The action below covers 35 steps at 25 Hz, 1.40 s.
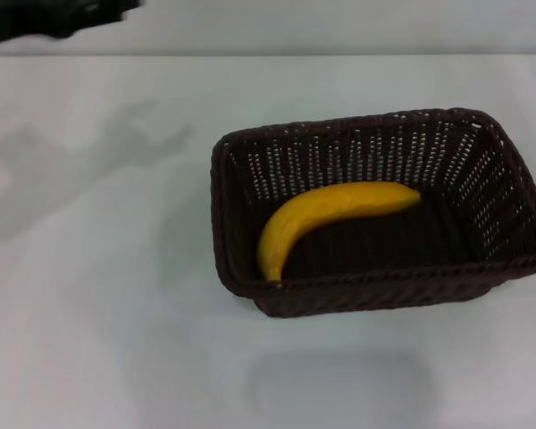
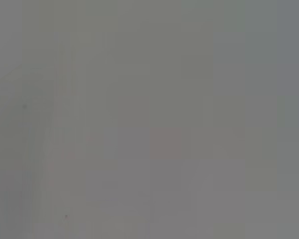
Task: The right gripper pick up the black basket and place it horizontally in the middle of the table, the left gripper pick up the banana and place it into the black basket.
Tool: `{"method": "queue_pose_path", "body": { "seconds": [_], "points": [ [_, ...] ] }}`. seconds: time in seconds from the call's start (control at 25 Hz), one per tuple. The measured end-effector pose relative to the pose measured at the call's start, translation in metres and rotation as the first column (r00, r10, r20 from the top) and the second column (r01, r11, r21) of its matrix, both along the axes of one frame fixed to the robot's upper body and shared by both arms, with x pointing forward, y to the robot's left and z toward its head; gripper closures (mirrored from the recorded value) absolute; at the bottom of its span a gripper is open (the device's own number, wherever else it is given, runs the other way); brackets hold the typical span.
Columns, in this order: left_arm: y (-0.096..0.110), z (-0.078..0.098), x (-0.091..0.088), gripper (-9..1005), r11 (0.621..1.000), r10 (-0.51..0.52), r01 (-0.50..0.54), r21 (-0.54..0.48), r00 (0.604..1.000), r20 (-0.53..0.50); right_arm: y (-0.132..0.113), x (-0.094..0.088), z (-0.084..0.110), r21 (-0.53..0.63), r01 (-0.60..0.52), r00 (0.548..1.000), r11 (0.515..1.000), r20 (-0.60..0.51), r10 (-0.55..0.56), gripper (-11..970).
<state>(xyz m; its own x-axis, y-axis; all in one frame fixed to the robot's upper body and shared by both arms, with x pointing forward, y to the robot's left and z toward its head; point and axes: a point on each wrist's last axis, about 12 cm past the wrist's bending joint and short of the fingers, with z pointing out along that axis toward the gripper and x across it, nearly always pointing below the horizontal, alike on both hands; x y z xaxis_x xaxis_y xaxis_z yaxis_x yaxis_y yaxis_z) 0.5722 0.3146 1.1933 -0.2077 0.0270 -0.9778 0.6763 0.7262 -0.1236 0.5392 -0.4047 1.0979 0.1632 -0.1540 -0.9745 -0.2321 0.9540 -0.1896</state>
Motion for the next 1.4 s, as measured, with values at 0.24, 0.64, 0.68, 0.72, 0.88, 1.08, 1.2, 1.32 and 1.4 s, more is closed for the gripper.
{"method": "queue_pose_path", "body": {
  "seconds": [0.24, 0.64, 0.68, 0.72, 0.88, 1.08, 1.2, 1.32, 1.4],
  "points": [
    [0.03, -0.049, -0.028, 127, 0.99, 0.124, -0.112, -0.082, 0.981, 0.148, 0.003, 0.001, -0.003, -0.002, 0.0, 1.0, 1.0, 0.001, 0.0, 259],
    [0.044, -0.112, -0.074, 145, 0.887, 0.434, -0.338, -0.316, 0.845, 0.314, 0.004, 0.0, -0.005, 0.059, 0.032, 0.999, 0.998, 0.018, -0.033, 259],
    [0.044, -0.113, -0.076, 148, 0.88, 0.447, -0.347, -0.323, 0.835, 0.321, 0.003, 0.001, -0.004, 0.061, 0.033, 0.999, 0.998, 0.02, -0.034, 259],
    [0.043, -0.117, -0.079, 150, 0.874, 0.461, -0.357, -0.331, 0.823, 0.332, 0.004, 0.001, -0.004, 0.064, 0.034, 0.999, 0.997, 0.021, -0.036, 259],
    [0.042, -0.122, -0.084, 160, 0.857, 0.505, -0.403, -0.321, 0.78, 0.368, 0.004, 0.001, -0.006, 0.089, 0.046, 0.999, 0.995, 0.023, -0.048, 259],
    [0.042, -0.129, -0.084, 300, 0.81, 0.582, -0.478, -0.339, 0.727, 0.364, 0.008, 0.002, -0.01, 0.095, 0.056, 0.998, 0.994, 0.021, -0.059, 259],
    [0.04, -0.129, -0.08, 410, 0.802, 0.589, -0.475, -0.362, 0.731, 0.345, 0.008, 0.002, -0.011, 0.093, 0.06, 0.998, 0.994, 0.017, -0.061, 259],
    [0.037, -0.13, -0.075, 533, 0.805, 0.584, -0.471, -0.361, 0.739, 0.336, 0.008, 0.002, -0.012, 0.1, 0.066, 0.998, 0.993, 0.014, -0.068, 259],
    [0.035, -0.13, -0.072, 651, 0.806, 0.58, -0.469, -0.361, 0.746, 0.328, 0.008, 0.002, -0.012, 0.101, 0.067, 0.997, 0.993, 0.015, -0.069, 259]
  ]
}}
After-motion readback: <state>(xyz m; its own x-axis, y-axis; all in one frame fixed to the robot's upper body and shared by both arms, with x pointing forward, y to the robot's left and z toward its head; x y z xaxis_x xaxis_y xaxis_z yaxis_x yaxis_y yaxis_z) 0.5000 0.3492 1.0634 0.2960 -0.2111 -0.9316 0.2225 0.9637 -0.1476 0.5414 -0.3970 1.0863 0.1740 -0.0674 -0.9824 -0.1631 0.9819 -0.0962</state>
